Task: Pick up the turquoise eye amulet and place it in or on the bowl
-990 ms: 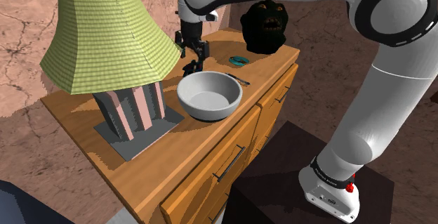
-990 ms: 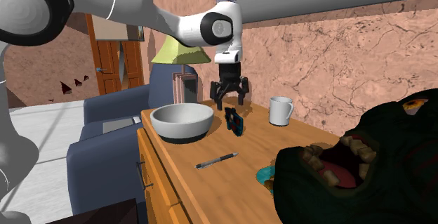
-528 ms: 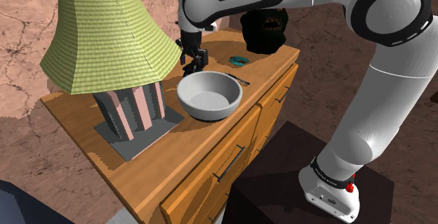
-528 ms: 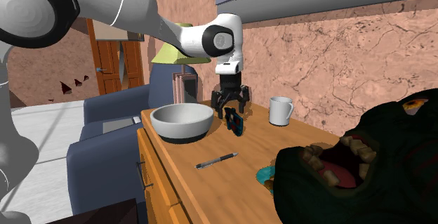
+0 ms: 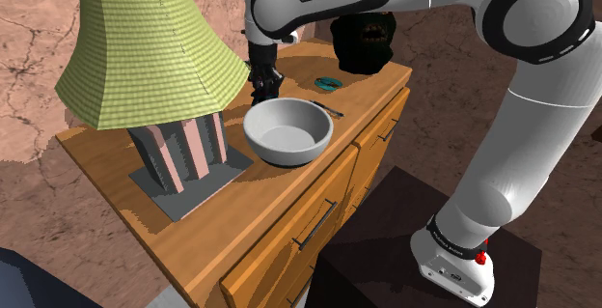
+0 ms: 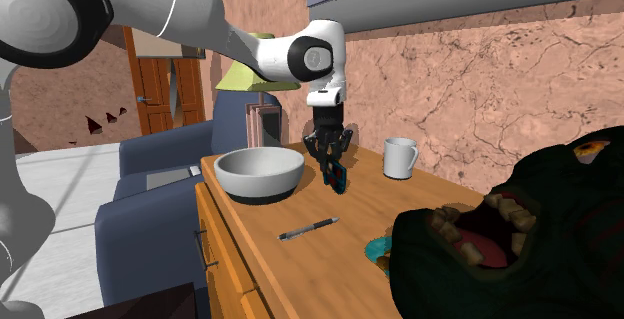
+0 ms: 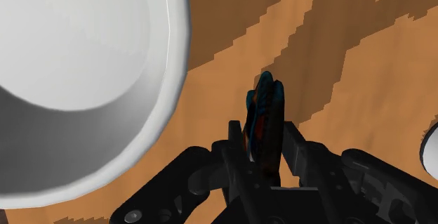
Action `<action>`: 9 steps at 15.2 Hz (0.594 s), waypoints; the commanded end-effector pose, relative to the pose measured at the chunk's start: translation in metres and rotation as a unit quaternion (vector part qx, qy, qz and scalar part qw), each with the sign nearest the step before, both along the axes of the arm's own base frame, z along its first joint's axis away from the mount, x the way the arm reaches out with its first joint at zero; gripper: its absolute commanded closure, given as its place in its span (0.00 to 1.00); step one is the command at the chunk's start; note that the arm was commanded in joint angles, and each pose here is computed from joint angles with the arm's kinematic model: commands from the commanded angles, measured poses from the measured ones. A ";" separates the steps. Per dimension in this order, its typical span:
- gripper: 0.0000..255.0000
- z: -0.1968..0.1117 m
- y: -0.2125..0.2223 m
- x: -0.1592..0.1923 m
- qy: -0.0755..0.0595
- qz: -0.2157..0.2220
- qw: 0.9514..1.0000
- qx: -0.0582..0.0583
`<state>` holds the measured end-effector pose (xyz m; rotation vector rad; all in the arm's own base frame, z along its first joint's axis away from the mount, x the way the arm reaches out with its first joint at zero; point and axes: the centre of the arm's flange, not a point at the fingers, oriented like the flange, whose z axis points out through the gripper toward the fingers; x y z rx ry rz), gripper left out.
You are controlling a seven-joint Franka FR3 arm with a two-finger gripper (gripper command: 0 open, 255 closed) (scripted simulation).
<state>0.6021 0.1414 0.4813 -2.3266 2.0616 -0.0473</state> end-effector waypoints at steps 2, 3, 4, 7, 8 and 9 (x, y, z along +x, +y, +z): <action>1.00 0.000 0.000 0.000 0.000 0.000 1.000 0.000; 1.00 0.000 0.000 0.000 0.000 0.000 1.000 0.000; 1.00 0.000 0.000 0.000 0.000 0.000 1.000 0.000; 1.00 0.000 0.000 0.000 0.000 0.000 1.000 0.000; 1.00 0.000 0.000 0.000 0.000 0.000 1.000 0.000; 1.00 0.005 0.000 0.000 0.000 0.000 1.000 0.000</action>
